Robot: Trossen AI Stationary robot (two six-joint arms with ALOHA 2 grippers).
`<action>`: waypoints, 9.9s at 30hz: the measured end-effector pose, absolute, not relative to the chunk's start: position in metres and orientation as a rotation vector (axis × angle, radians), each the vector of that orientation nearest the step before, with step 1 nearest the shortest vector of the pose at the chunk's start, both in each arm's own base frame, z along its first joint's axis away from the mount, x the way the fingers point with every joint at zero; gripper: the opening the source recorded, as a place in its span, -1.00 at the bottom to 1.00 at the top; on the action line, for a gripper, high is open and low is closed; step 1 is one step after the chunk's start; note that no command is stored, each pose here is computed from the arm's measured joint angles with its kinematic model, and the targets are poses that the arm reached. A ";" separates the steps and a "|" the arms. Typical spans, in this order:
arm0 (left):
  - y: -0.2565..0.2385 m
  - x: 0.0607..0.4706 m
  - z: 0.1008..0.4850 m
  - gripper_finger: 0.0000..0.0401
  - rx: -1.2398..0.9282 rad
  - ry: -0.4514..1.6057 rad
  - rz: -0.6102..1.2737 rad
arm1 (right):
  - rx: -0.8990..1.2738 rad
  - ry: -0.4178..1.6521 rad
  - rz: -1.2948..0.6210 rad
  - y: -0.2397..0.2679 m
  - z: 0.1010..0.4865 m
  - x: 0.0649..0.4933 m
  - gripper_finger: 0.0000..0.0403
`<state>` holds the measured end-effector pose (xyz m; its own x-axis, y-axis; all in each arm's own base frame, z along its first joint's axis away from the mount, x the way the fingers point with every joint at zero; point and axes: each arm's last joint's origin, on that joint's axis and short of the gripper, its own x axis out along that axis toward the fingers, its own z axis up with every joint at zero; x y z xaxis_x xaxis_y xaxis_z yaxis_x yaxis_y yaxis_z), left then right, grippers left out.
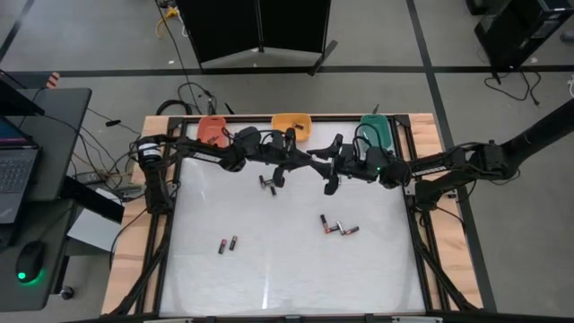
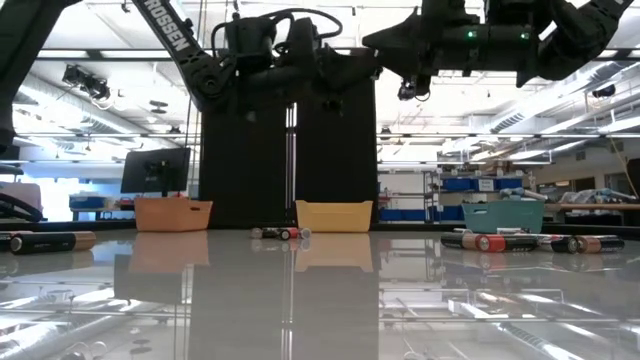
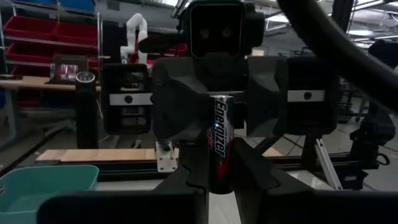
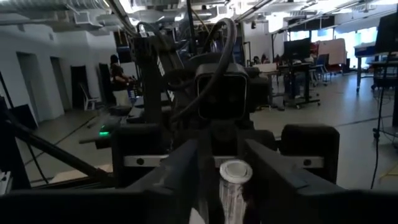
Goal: Sort batteries
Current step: Put the black battery into the green bin, then put the gold battery into the yellow bin, then put the black battery into the green bin
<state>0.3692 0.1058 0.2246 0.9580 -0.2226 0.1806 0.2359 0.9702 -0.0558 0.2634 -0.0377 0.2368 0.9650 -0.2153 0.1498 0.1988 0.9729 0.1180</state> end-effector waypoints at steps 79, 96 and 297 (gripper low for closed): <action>0.114 0.259 0.203 -0.22 0.137 -0.188 0.184 | 0.549 1.038 -1.240 -0.238 0.154 0.165 -0.46; 0.115 0.259 0.201 -0.22 0.135 -0.167 0.184 | 0.298 1.001 -0.832 -0.160 0.237 0.194 -0.95; 0.111 0.261 0.184 -0.22 0.104 -0.010 0.020 | 0.365 1.303 -0.844 -0.086 0.175 0.215 -0.18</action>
